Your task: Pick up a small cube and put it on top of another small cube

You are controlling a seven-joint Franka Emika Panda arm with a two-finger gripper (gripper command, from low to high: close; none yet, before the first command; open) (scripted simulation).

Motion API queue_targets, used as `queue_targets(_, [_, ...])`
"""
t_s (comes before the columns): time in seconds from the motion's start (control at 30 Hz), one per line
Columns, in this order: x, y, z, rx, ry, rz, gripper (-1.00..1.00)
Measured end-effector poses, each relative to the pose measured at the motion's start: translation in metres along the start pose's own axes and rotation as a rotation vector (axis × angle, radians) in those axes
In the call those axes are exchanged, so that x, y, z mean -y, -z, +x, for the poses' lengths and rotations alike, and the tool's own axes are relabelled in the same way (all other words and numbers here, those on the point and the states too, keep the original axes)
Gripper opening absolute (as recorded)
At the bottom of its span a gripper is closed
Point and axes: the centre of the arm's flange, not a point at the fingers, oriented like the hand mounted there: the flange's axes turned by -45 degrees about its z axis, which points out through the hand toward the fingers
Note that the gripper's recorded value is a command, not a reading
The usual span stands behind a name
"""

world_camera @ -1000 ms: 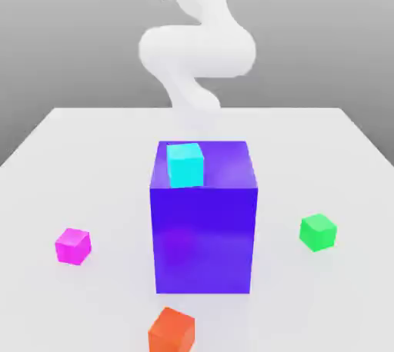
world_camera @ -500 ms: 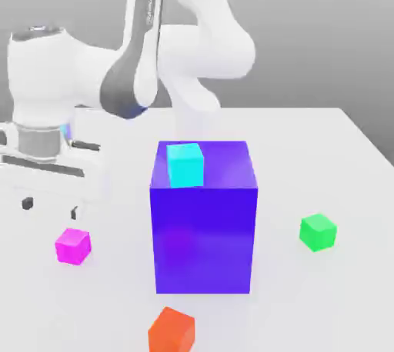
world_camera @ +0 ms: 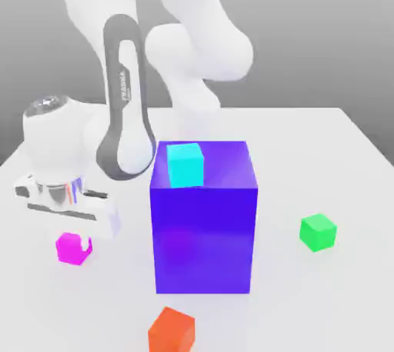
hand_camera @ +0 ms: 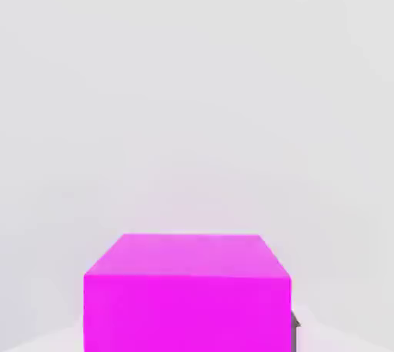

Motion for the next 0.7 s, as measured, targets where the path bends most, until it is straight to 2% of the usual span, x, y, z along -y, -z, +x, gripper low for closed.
queue_targets(0.2, [0.001, 0.052, 0.002, -0.005, 0.007, -0.001, -1.0])
queue_targets(0.4, [0.047, 0.102, 0.082, -0.15, 0.219, -0.039, -1.0])
queue_targets(0.57, [0.166, 0.126, 0.105, -0.198, 0.436, 0.0, -1.0])
queue_targets(0.7, [0.268, 0.138, 0.086, -0.2, 0.602, 0.042, -1.0])
